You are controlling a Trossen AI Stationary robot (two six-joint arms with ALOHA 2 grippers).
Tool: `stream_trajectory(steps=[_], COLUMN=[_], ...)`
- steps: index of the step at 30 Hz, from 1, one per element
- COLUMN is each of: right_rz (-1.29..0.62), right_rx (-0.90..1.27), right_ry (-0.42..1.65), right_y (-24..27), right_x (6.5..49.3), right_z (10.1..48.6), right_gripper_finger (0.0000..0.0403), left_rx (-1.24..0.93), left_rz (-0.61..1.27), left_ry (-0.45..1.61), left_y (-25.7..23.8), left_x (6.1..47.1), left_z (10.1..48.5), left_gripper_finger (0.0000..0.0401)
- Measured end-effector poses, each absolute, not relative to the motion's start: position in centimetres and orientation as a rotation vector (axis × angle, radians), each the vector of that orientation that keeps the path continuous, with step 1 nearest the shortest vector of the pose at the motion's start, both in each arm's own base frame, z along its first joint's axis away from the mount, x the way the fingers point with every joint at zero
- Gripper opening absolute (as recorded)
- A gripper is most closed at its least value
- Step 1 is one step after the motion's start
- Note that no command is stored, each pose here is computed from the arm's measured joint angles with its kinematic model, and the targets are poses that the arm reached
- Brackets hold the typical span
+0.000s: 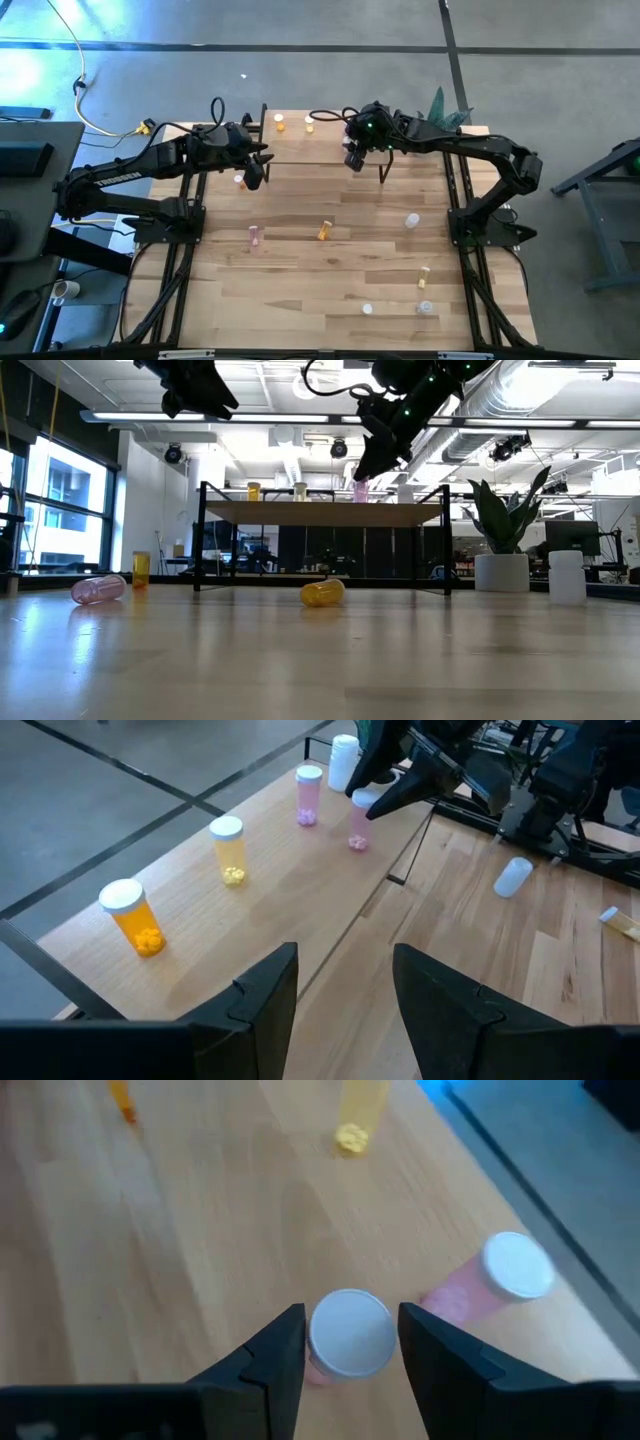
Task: Pick and place medicine bottles onto shelf by color
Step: Put the right pink pill bottle on the shelf aligned with other pink pill bottle
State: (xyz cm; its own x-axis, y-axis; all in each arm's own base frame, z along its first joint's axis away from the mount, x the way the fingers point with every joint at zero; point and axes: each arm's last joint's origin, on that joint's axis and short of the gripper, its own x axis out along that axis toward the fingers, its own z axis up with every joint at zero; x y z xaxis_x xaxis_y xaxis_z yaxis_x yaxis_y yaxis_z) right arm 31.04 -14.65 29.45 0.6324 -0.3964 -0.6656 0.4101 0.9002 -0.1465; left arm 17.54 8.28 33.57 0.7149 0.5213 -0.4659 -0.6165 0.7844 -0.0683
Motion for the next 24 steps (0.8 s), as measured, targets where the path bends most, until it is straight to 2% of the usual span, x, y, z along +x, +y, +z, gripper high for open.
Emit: stream_trajectory(steps=[24], right_rz=[-0.491], right_rx=[-0.043], right_ry=[0.738], right_y=[-14.87], right_x=[31.18], right_z=[29.73], right_gripper_finger=[0.0158], left_rx=[-0.21], left_rz=[0.633], left_ry=[0.45], left_y=[8.28], left_x=[17.54], left_z=[33.57], left_gripper_finger=[0.0157])
